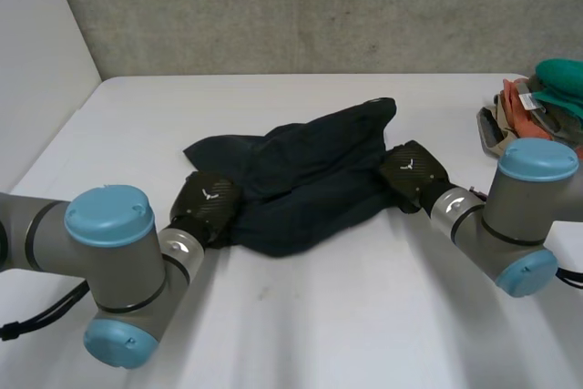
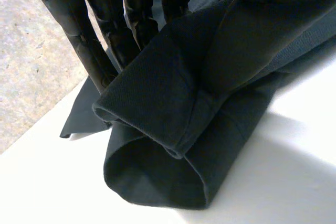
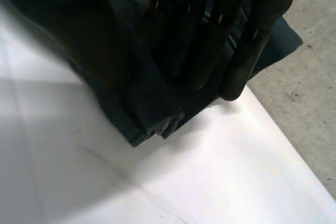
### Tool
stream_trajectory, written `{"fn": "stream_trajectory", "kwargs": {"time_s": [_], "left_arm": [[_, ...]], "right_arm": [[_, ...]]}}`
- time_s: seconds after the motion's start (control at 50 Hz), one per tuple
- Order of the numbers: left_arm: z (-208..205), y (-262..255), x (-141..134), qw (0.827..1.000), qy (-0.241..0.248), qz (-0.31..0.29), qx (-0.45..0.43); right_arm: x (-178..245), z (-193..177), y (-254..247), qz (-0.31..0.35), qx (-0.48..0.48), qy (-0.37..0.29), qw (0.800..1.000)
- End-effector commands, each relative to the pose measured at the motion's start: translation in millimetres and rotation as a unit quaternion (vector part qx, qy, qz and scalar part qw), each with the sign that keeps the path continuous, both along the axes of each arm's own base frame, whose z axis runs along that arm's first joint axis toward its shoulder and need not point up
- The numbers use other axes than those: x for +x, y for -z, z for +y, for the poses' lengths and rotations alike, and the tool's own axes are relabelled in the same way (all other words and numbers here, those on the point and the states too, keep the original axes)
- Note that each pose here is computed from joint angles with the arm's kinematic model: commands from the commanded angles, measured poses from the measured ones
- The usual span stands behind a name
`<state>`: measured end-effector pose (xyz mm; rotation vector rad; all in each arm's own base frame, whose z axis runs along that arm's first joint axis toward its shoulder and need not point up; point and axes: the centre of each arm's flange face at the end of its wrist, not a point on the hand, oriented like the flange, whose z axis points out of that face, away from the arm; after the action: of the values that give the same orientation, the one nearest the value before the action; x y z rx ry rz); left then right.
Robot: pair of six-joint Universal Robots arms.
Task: Fold the laundry.
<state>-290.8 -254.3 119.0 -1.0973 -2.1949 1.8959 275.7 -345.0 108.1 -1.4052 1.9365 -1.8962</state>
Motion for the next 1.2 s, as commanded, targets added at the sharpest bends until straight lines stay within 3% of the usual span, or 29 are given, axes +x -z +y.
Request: {"fn": "stream_trajectory", "kwargs": {"time_s": [0.02, 0.12, 0.3, 0.38, 0.48, 0.64, 0.74, 0.8, 0.86, 0.88, 0.92, 0.94, 0.96, 0.98, 1.04, 1.08, 1.16, 1.2], "left_arm": [[-1.7, -41.7, 0.9, 0.999, -0.003, 0.028, -0.046], [6.7, -105.4, 3.1, 0.992, 0.000, 0.068, -0.109], [39.3, -257.8, 19.0, 0.962, 0.004, 0.148, -0.228], [46.3, -294.8, 24.0, 0.955, 0.005, 0.178, -0.236], [33.9, -289.6, 17.3, 0.964, 0.004, 0.167, -0.205], [-19.8, -200.8, -9.1, 0.989, -0.003, 0.106, -0.103], [-58.5, -158.4, -26.7, 0.991, -0.006, 0.101, -0.092], [-75.3, -162.0, -31.3, 0.985, -0.008, 0.117, -0.126], [-94.8, -200.9, -37.8, 0.958, -0.005, 0.174, -0.229], [-99.6, -227.8, -39.7, 0.934, -0.001, 0.208, -0.291], [-101.0, -250.5, -40.9, 0.908, 0.005, 0.236, -0.347], [-100.2, -261.8, -41.9, 0.893, 0.010, 0.250, -0.374], [-96.8, -286.2, -40.6, 0.862, 0.019, 0.274, -0.426], [-93.7, -299.4, -39.0, 0.846, 0.024, 0.285, -0.450], [-83.3, -330.8, -31.0, 0.813, 0.029, 0.303, -0.497], [-81.7, -333.1, -28.6, 0.815, 0.027, 0.301, -0.494], [-82.9, -315.1, -27.4, 0.847, 0.022, 0.281, -0.450], [-85.3, -290.1, -29.6, 0.872, 0.018, 0.264, -0.412]], "right_arm": [[0.5, -9.1, -11.0, 0.000, -0.033, 0.030, 0.999], [-4.2, -4.3, -56.7, -0.013, -0.056, 0.040, 0.998], [-29.4, 59.9, -276.8, -0.074, -0.210, 0.057, 0.973], [-37.0, 77.1, -319.3, -0.104, -0.242, 0.068, 0.962], [-37.9, 77.1, -321.9, -0.113, -0.228, 0.073, 0.964], [-21.9, 25.2, -219.8, -0.064, -0.078, 0.094, 0.990], [-16.5, -3.5, -172.2, -0.047, -0.039, 0.126, 0.990], [-13.7, -20.2, -173.0, -0.072, -0.067, 0.138, 0.986], [-11.3, -41.1, -199.0, -0.147, -0.143, 0.152, 0.967], [-11.0, -48.1, -217.2, -0.189, -0.186, 0.154, 0.952], [-10.1, -52.3, -237.9, -0.230, -0.233, 0.152, 0.933], [-8.9, -52.5, -261.3, -0.269, -0.280, 0.149, 0.909], [-6.7, -50.6, -271.6, -0.283, -0.299, 0.145, 0.900], [-4.2, -47.1, -282.7, -0.295, -0.317, 0.141, 0.890], [6.9, -28.3, -315.0, -0.327, -0.356, 0.120, 0.867], [10.2, -22.9, -323.2, -0.334, -0.363, 0.112, 0.863], [11.8, -22.1, -323.4, -0.334, -0.363, 0.109, 0.863], [13.4, -23.8, -314.3, -0.326, -0.352, 0.107, 0.871]]}}
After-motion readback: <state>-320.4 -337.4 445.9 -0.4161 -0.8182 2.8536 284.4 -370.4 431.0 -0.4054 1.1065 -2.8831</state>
